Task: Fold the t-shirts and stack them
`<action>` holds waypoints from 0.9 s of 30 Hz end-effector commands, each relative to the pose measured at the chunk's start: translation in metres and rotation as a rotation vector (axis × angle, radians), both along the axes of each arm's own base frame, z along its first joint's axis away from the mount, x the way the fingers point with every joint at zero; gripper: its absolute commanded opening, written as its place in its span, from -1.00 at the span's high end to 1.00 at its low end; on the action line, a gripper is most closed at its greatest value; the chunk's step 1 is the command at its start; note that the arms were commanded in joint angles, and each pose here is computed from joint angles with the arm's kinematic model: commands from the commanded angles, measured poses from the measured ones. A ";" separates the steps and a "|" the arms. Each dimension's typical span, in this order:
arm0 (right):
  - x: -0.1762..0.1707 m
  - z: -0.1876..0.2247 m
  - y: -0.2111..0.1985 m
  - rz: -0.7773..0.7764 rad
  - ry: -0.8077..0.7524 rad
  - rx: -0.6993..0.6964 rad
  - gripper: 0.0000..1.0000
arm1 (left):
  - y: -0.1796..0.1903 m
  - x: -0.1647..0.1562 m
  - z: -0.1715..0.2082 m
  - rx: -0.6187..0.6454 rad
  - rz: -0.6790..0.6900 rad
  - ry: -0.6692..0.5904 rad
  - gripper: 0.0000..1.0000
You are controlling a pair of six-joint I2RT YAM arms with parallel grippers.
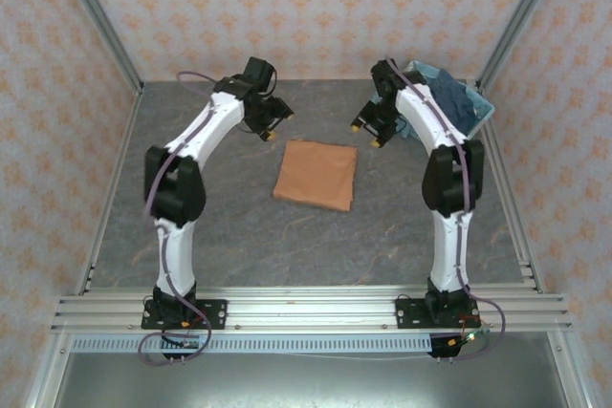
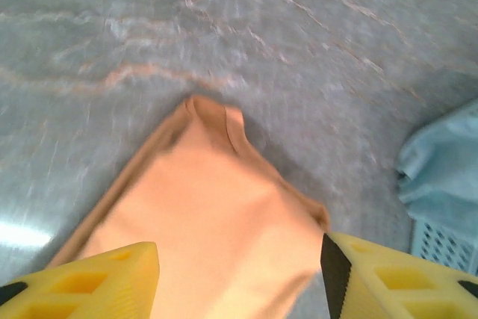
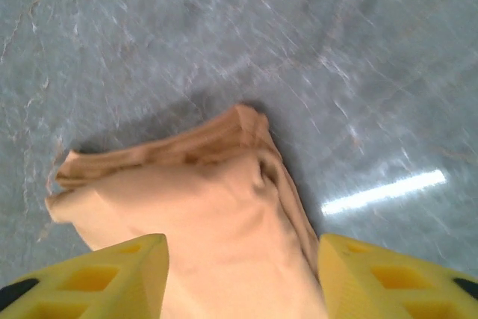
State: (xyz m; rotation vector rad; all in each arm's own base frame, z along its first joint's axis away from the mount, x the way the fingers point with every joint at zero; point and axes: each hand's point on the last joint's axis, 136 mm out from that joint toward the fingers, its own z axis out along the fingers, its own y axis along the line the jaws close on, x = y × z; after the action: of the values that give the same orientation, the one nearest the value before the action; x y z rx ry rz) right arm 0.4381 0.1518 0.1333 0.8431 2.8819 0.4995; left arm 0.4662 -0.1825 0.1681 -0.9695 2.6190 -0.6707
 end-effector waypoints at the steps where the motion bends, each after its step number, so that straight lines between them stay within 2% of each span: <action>1: -0.028 0.021 0.000 0.005 -0.093 0.005 0.01 | -0.008 -0.053 0.010 0.002 -0.001 0.002 -0.15; 6: -0.079 0.013 0.013 -0.017 -0.170 0.174 -0.05 | -0.036 -0.123 -0.025 -0.165 0.121 0.083 -0.11; 9: -0.103 0.004 0.018 -0.039 -0.183 0.246 -0.09 | -0.059 -0.141 -0.044 -0.248 0.202 0.075 -0.13; 13: -0.121 -0.007 0.019 -0.043 -0.164 0.276 -0.12 | -0.075 -0.149 -0.071 -0.313 0.317 0.057 -0.26; 18: -0.129 -0.006 0.019 -0.039 -0.161 0.296 -0.13 | -0.082 -0.143 -0.099 -0.360 0.418 0.037 -0.28; 27: -0.133 0.010 0.030 -0.012 -0.168 0.378 -0.20 | -0.102 -0.140 -0.129 -0.351 0.439 0.075 -0.22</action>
State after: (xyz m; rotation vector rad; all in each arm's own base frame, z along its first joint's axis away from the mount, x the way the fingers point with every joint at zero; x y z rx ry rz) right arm 0.3051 0.1748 0.1279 0.8431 2.7059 0.9988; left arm 0.3147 -0.2751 0.0340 -1.6033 2.3409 -0.9591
